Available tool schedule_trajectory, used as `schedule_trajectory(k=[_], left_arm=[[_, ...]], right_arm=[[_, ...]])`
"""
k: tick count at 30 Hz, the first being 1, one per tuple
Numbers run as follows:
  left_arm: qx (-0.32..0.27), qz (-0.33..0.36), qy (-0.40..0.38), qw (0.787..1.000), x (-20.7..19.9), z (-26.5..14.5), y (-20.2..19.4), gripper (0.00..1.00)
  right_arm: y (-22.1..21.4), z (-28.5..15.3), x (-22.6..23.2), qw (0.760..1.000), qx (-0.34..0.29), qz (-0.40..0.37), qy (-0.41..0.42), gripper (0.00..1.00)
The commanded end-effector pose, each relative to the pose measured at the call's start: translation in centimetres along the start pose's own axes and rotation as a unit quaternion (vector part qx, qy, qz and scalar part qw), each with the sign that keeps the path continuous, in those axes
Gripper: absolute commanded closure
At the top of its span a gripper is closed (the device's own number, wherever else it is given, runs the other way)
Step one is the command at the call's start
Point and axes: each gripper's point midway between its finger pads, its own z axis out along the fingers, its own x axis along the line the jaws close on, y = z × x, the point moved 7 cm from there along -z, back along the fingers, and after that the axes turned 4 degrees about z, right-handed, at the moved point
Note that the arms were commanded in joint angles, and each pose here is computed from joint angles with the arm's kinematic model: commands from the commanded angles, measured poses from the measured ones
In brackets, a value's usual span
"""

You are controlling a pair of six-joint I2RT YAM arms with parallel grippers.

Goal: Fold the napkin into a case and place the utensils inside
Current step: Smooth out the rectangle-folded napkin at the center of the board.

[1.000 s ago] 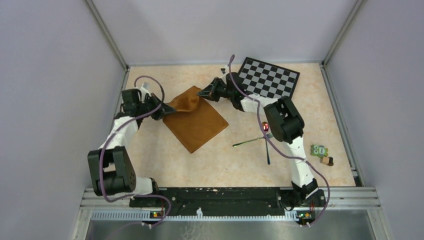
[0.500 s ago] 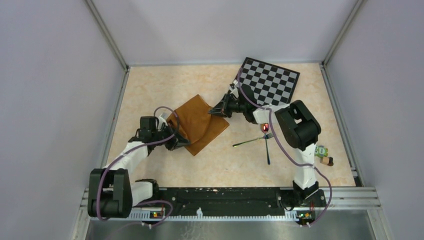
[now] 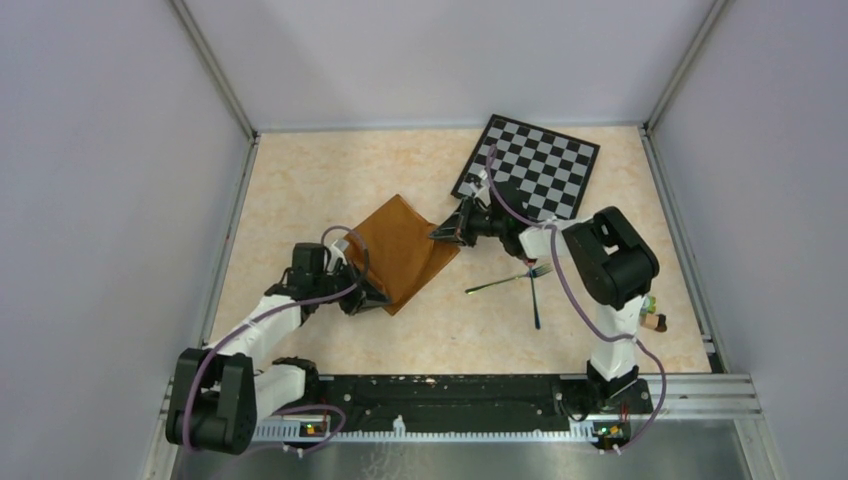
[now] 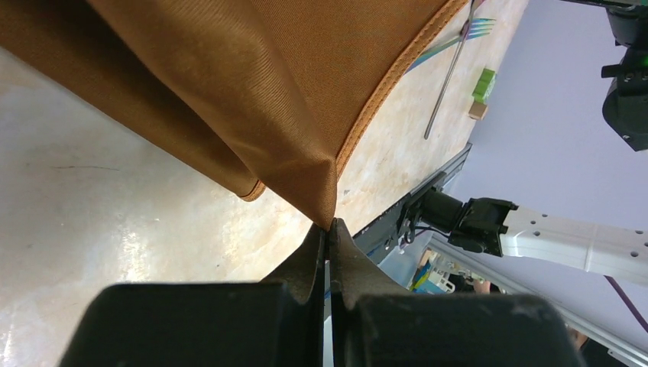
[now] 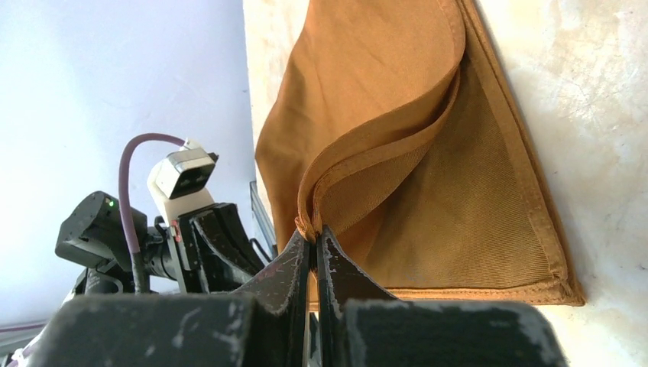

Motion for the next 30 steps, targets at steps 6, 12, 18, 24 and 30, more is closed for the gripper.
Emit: schedule_trajectory(k=[6,12,18,24,30], left_arm=[[0.007,-0.005,-0.001,1.000,0.5,0.9,-1.3,1.00],[0.005,-0.008,0.014,1.000,1.3,1.3,-1.5,1.00],[-0.015,0.006,0.017,1.000,0.4,1.2,-0.3,1.00],[-0.124,0.079,0.034,0.988,-4.0,-1.0,6.1,1.00],[-0.217,0.086,0.121,0.965,-3.4,-5.8,16.5,1.00]], right_arm=[[0.5,-1.8,0.9,0.999,-0.022,-0.039,0.015,1.00],[0.4,-1.4,-0.4,0.999,-0.020,-0.035,0.004,1.00],[1.1,-0.9,-0.1,0.999,-0.023,-0.038,0.011,1.00],[4.2,0.9,3.4,0.996,-0.042,-0.060,0.048,1.00],[7.7,4.7,9.0,0.988,-0.069,-0.092,0.105,1.00]])
